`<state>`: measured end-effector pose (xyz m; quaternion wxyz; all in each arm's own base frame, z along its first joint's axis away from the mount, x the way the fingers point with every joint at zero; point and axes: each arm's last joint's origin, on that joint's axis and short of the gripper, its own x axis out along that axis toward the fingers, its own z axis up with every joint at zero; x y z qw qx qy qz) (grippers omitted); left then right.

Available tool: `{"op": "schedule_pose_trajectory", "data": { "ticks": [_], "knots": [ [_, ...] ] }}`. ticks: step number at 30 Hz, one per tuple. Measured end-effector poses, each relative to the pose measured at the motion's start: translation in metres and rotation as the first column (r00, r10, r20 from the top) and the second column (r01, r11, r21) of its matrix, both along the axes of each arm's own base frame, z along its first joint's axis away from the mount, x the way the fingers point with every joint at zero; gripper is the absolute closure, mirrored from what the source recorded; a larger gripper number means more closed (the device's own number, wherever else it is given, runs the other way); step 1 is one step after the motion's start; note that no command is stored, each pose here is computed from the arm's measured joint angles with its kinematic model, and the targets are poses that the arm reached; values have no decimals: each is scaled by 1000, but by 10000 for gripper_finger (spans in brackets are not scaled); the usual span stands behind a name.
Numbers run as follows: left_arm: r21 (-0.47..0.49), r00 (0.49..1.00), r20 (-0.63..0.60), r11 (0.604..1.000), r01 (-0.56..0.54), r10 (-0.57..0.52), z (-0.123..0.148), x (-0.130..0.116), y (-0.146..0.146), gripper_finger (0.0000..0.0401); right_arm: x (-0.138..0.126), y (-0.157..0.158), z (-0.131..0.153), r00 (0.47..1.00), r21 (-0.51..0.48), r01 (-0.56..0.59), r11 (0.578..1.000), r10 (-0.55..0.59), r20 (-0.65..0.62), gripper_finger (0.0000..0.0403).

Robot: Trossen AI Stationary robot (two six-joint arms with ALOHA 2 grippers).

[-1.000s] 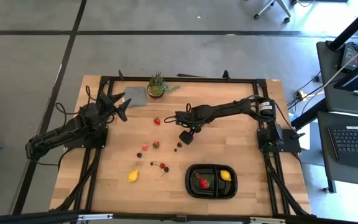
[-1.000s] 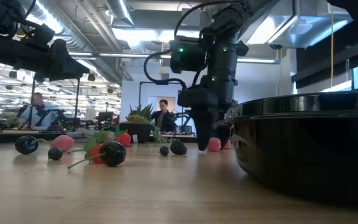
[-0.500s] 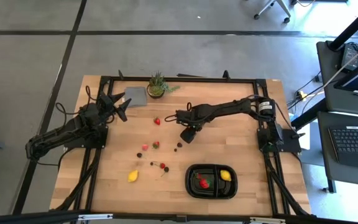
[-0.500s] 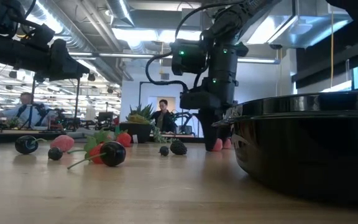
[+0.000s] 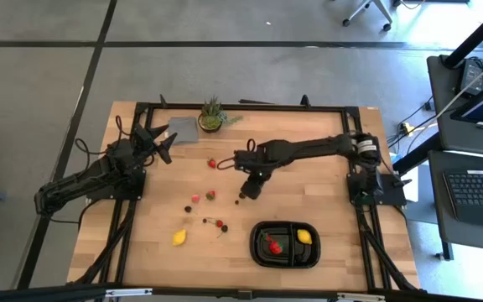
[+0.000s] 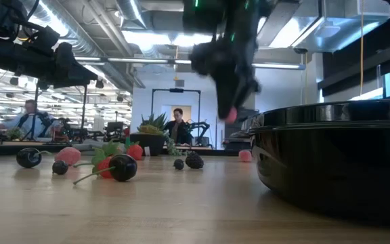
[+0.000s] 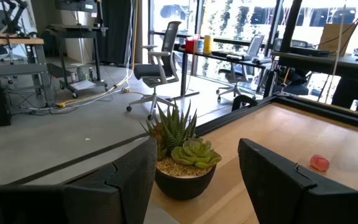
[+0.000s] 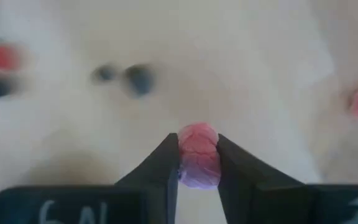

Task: Pick and placing Produce into tupperware
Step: Put the pink peach into the black bin

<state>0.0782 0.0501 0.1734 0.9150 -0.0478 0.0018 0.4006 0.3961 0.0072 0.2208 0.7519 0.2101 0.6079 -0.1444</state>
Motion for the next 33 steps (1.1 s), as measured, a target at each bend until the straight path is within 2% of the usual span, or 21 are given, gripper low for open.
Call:
{"op": "schedule_pose_trajectory", "data": {
  "ticks": [4, 12, 16, 20, 24, 33],
  "knots": [
    [0, 1000, 0, 1000, 0, 0, 0, 0, 0, 181, -6, 38, 23, 999, 17, -32, 999, 32, -3, 319],
    [0, 1000, 0, 1000, 0, 0, 0, 0, 0, 181, -22, 125, 27, 996, 47, -84, 995, 83, 22, 318],
    [-20, 1000, 21, 1000, -1, 1, 0, 0, 0, 181, -33, 153, 27, 997, 0, -60, 998, 60, 39, 317],
    [-66, 998, 70, 998, -2, 6, 0, 0, 0, 181, -41, 169, 16, 998, -2, -48, 999, 48, 47, 317],
    [-71, 997, 77, 997, -2, 7, 0, 0, 0, 181, -45, 178, -3, 997, 16, -36, 999, 35, 70, 316],
    [-71, 997, 77, 997, -2, 7, 0, 0, 0, 181, -58, 174, -40, 1000, -2, -4, 1000, 4, 12, 316]
  ]
}}
